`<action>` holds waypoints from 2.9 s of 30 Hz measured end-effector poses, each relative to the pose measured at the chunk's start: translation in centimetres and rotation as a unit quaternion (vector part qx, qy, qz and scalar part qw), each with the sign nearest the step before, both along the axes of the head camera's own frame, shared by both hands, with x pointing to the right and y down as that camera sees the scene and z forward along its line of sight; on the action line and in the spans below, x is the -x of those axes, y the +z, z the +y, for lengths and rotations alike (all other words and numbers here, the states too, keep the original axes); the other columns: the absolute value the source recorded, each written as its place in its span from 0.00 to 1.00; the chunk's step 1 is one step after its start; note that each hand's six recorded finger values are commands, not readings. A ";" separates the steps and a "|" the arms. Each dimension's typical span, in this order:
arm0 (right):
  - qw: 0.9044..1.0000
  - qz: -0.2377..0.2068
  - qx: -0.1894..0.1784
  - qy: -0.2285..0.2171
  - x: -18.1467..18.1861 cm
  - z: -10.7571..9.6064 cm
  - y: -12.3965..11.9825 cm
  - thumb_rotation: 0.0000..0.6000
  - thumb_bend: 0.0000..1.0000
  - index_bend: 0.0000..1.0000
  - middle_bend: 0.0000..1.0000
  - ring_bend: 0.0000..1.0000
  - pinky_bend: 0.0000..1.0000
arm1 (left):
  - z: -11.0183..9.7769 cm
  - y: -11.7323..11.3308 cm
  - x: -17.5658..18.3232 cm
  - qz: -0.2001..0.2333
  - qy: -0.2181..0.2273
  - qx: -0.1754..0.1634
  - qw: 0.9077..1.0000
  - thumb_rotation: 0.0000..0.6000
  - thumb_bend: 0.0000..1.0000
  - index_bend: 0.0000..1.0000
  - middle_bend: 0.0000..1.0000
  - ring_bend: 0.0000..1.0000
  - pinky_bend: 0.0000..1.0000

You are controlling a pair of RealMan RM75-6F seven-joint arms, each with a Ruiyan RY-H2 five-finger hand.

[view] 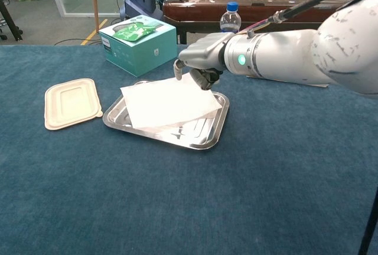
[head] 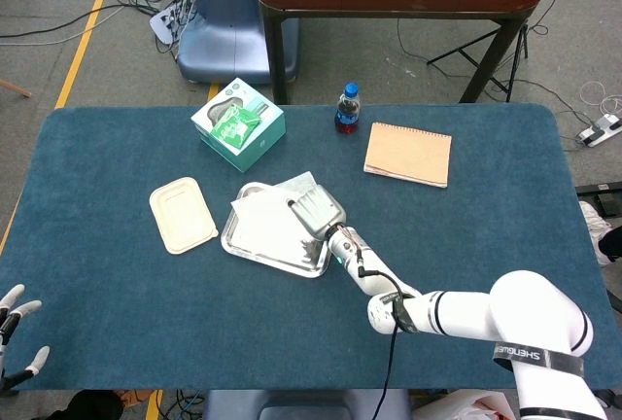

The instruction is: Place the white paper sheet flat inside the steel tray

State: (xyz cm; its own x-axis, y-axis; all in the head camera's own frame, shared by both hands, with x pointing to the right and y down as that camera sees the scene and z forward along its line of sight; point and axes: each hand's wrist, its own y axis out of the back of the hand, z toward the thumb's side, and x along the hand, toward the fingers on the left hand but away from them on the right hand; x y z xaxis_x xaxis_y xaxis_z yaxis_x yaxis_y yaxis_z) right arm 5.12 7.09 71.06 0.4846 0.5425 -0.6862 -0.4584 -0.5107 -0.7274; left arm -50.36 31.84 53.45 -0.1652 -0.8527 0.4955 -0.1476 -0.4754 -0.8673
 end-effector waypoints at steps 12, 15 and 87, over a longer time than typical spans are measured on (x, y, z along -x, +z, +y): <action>0.999 0.028 0.017 0.016 -2.1 0.5 3.2 1.00 1.00 0.23 0.87 0.82 0.90 | 0.1 0.2 0.2 0.000 -0.002 0.003 1.000 1.00 0.24 0.25 0.09 0.10 0.00; 0.999 0.030 0.020 0.021 -2.5 0.5 3.7 1.00 1.00 0.23 0.87 0.82 0.90 | 0.1 0.2 0.2 -0.001 -0.003 0.003 1.000 1.00 0.24 0.25 0.09 0.10 0.00; 0.997 -0.052 0.054 -0.013 0.5 5.7 -0.7 1.00 1.00 0.21 0.87 0.83 0.90 | 0.0 0.1 0.2 0.001 0.005 0.004 1.000 1.00 0.24 0.25 0.09 0.10 0.00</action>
